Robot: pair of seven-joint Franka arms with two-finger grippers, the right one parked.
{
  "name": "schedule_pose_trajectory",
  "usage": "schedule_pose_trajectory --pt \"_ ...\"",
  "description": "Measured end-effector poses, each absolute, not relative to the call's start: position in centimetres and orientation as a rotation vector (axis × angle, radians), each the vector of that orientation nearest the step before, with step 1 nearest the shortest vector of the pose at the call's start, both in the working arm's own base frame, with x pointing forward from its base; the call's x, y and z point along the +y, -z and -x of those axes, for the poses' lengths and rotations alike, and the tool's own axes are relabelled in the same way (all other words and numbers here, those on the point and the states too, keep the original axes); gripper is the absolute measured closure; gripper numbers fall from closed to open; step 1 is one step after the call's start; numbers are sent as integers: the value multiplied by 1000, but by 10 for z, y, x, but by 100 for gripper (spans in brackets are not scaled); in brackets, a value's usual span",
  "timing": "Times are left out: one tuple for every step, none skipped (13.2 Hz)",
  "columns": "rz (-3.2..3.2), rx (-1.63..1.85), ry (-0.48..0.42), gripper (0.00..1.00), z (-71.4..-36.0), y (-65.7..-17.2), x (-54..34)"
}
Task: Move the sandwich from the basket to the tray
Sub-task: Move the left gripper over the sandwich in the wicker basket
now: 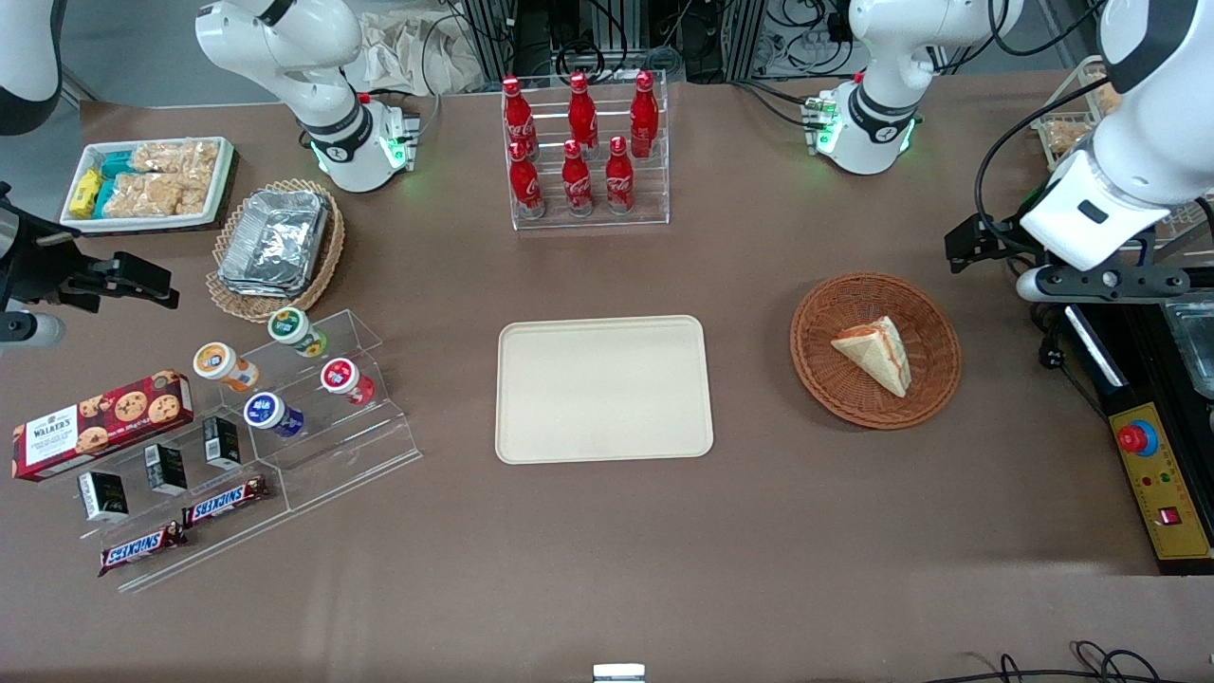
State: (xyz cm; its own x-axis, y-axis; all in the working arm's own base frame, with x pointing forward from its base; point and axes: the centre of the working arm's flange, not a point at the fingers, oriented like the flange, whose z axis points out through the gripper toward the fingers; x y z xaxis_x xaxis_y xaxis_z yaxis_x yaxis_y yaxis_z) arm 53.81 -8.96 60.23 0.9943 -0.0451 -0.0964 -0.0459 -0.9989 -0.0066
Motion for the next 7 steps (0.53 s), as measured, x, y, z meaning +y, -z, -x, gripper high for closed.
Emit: schedule_pose_trajectory --pt "3128 69 -156 0 -539 -601 -89" --pt "3128 60 -160 0 -540 -599 -89" --pt "3127 44 -164 0 -541 -598 -88" --pt "3125 21 -166 0 -542 -597 -86" --pt "3123 -26 -168 0 -544 -596 -83" --pt "3120 -100 -170 0 -545 -594 -80" --pt "3114 -179 -172 0 -547 -593 -75"
